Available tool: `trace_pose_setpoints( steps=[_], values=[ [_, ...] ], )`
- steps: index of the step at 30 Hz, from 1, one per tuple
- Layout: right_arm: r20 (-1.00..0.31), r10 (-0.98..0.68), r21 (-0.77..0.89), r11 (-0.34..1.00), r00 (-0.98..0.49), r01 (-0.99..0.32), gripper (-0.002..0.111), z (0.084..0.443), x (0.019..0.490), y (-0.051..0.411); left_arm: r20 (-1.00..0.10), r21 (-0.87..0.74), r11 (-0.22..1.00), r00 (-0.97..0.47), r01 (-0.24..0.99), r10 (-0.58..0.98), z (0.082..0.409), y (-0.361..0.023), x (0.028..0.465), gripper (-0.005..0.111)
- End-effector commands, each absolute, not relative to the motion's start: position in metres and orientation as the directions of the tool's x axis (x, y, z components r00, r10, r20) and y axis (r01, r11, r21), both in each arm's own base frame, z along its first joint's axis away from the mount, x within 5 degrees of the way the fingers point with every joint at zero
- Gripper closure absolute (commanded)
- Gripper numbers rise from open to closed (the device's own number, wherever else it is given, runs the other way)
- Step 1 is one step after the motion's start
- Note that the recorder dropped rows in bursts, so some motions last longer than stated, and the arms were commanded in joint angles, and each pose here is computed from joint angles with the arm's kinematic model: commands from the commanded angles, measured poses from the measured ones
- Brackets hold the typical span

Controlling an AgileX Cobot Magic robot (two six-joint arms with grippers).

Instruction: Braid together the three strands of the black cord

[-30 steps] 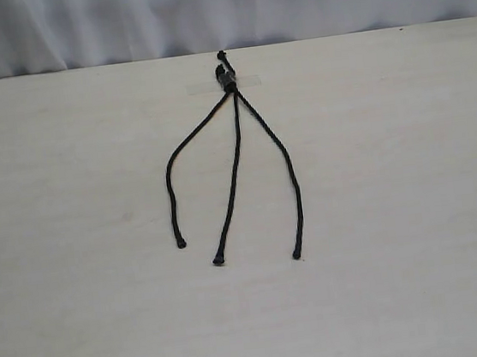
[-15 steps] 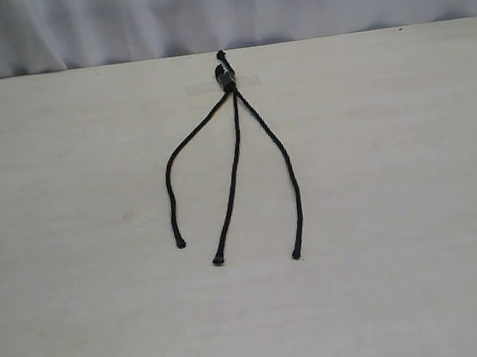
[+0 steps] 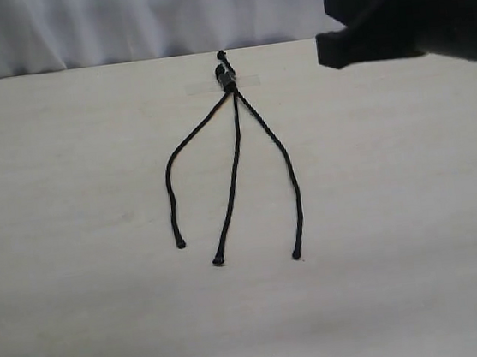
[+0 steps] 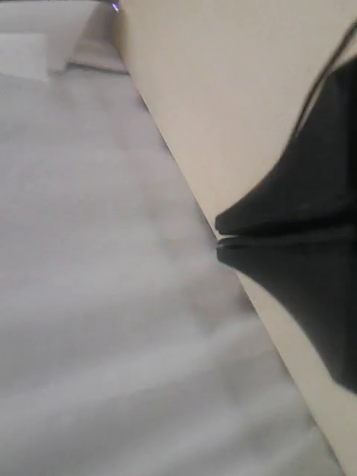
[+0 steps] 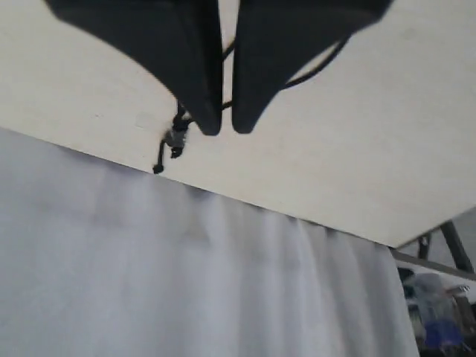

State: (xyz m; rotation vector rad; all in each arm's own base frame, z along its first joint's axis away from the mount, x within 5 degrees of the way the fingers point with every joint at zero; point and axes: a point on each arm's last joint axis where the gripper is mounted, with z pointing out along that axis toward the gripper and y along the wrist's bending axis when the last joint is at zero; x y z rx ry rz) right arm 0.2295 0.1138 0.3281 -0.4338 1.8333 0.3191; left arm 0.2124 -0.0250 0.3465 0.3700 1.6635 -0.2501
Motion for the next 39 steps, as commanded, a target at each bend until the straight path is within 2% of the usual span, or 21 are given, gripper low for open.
trace_pose_setpoints(
  steps=[1,2,3,5,6,10,11,13,15,18,20,22,23,24,25,27,29,32,34,36,39],
  values=[
    [-0.895,-0.205,-0.042,0.922,-0.396,-0.384,0.104,0.316,0.284,0.106,-0.945,0.206,0.978,-0.256,0.020,0.205,0.329,-0.006,0.249,0.107],
    [-0.880,-0.205,-0.038,0.929,-0.428,-0.368,0.104,0.312,0.293,0.103,-0.935,0.222,0.974,-0.295,-0.046,0.199,0.323,-0.002,0.253,0.107],
    [-0.858,-0.206,-0.034,0.937,-0.470,-0.349,0.104,0.306,0.302,0.098,-0.927,0.199,0.979,-0.333,-0.040,0.175,0.313,-0.006,0.260,0.107],
    [-0.818,-0.198,-0.022,0.949,-0.540,-0.315,0.104,0.295,0.318,0.090,-0.919,0.160,0.985,-0.353,0.070,0.174,0.302,-0.018,0.273,0.107],
    [-0.793,-0.194,-0.016,0.954,-0.578,-0.298,0.104,0.288,0.325,0.085,-0.921,0.122,0.977,-0.347,0.173,0.177,0.298,-0.029,0.281,0.107],
    [-0.685,-0.178,-0.004,0.970,-0.706,-0.242,0.104,0.257,0.348,0.065,-0.890,0.071,0.946,-0.409,0.316,0.203,0.277,-0.044,0.305,0.107],
    [-0.668,-0.171,-0.002,0.974,-0.724,-0.228,0.104,0.249,0.352,0.061,-0.883,0.017,0.956,-0.445,0.292,0.152,0.272,-0.045,0.312,0.107],
    [-0.653,-0.161,-0.004,0.978,-0.740,-0.210,0.104,0.238,0.359,0.054,-0.865,0.073,0.976,-0.474,0.205,0.164,0.259,-0.036,0.324,0.107],
    [-0.644,-0.146,-0.004,0.982,-0.751,-0.188,0.104,0.231,0.365,0.047,-0.834,0.227,0.974,-0.516,0.000,0.195,0.242,-0.014,0.335,0.107],
    [-0.653,-0.157,-0.013,0.980,-0.740,-0.197,0.104,0.235,0.367,0.047,-0.797,0.373,0.927,-0.525,-0.041,0.298,0.245,-0.004,0.338,0.107],
    [-0.656,-0.169,-0.021,0.978,-0.735,-0.205,0.104,0.235,0.367,0.047,-0.765,0.435,0.898,-0.502,0.059,0.404,0.248,-0.010,0.341,0.107],
    [-0.658,-0.167,-0.020,0.979,-0.734,-0.204,0.104,0.236,0.367,0.047,-0.733,0.463,0.831,-0.393,0.309,0.555,0.252,-0.033,0.344,0.107],
    [-0.658,-0.166,-0.018,0.979,-0.734,-0.205,0.104,0.236,0.367,0.048,-0.771,0.388,0.795,-0.307,0.466,0.557,0.256,-0.056,0.343,0.107],
    [-0.658,-0.166,-0.018,0.979,-0.734,-0.205,0.104,0.236,0.367,0.048,-0.858,0.202,0.887,-0.361,0.416,0.365,0.265,-0.065,0.345,0.107],
    [-0.657,-0.160,-0.012,0.979,-0.736,-0.203,0.104,0.236,0.367,0.048,-0.890,0.067,0.923,-0.396,0.378,0.227,0.269,-0.071,0.346,0.107],
    [-0.655,-0.139,0.011,0.981,-0.743,-0.192,0.104,0.235,0.366,0.049,-0.881,0.013,0.868,-0.404,0.497,0.245,0.266,-0.089,0.341,0.107],
    [-0.655,-0.139,0.011,0.981,-0.743,-0.192,0.104,0.235,0.366,0.049,-0.855,-0.162,0.800,-0.486,0.577,0.177,0.259,-0.111,0.338,0.107],
    [-0.655,-0.139,0.011,0.981,-0.743,-0.192,0.104,0.235,0.366,0.049,-0.796,-0.190,0.779,-0.558,0.598,0.234,0.218,-0.135,0.348,0.107],
    [-0.655,-0.139,0.011,0.981,-0.743,-0.192,0.104,0.235,0.366,0.049,-0.779,-0.212,0.731,-0.564,0.648,0.274,0.204,-0.151,0.351,0.107],
    [-0.655,-0.139,0.011,0.981,-0.743,-0.192,0.104,0.235,0.366,0.049,-0.785,-0.205,0.658,-0.523,0.725,0.332,0.200,-0.168,0.350,0.107],
    [-0.657,-0.138,0.010,0.981,-0.742,-0.192,0.104,0.235,0.367,0.049,-0.807,-0.074,0.557,-0.378,0.827,0.454,0.200,-0.189,0.341,0.107]
  ],
)
